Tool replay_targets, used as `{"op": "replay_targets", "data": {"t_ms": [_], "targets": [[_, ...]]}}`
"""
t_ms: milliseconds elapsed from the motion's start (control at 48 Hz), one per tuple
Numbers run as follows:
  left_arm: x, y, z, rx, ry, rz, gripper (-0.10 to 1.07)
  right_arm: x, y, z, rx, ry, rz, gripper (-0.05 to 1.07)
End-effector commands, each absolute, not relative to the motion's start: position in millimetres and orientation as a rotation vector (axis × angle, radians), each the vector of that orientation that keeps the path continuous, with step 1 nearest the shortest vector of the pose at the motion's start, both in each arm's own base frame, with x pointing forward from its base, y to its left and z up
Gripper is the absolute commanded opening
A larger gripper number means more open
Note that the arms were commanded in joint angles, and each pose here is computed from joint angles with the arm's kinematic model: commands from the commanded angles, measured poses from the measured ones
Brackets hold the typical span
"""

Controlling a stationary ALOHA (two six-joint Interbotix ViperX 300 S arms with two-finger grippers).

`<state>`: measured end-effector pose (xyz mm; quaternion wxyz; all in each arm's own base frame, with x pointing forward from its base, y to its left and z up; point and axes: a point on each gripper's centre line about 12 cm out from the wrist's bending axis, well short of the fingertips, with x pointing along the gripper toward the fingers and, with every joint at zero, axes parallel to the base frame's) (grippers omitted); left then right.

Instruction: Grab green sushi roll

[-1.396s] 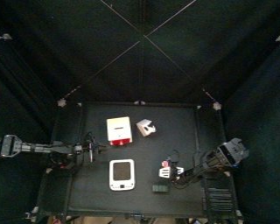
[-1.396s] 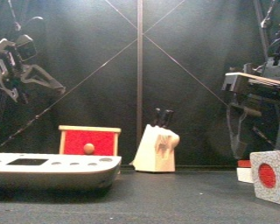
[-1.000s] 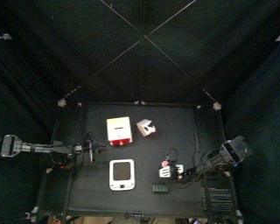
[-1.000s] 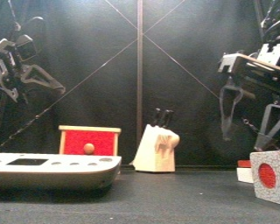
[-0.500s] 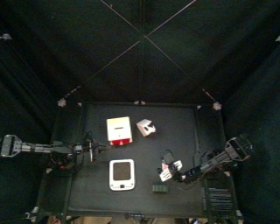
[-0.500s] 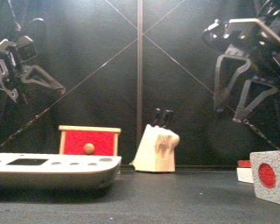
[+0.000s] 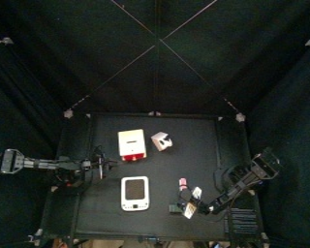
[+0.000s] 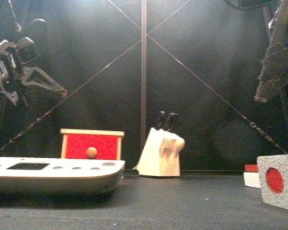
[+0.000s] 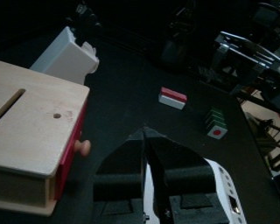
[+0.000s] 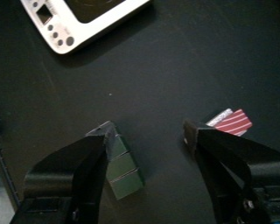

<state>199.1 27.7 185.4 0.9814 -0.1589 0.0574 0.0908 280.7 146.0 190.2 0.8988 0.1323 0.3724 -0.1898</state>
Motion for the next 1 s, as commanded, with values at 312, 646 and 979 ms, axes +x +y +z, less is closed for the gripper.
{"op": "replay_targets", "data": {"t_ms": [312, 646, 979], "targets": [[203, 23, 190, -0.301, 0.107, 0.151, 0.4, 284, 177, 167, 0.308, 0.829, -0.176, 0.94], [202, 23, 189, -0.302, 0.11, 0.153, 0.4, 284, 180, 147, 0.302, 0.883, -0.172, 0.94], [202, 23, 189, -0.302, 0.11, 0.151, 0.4, 289, 174, 123, 0.289, 0.933, -0.196, 0.94]]}}
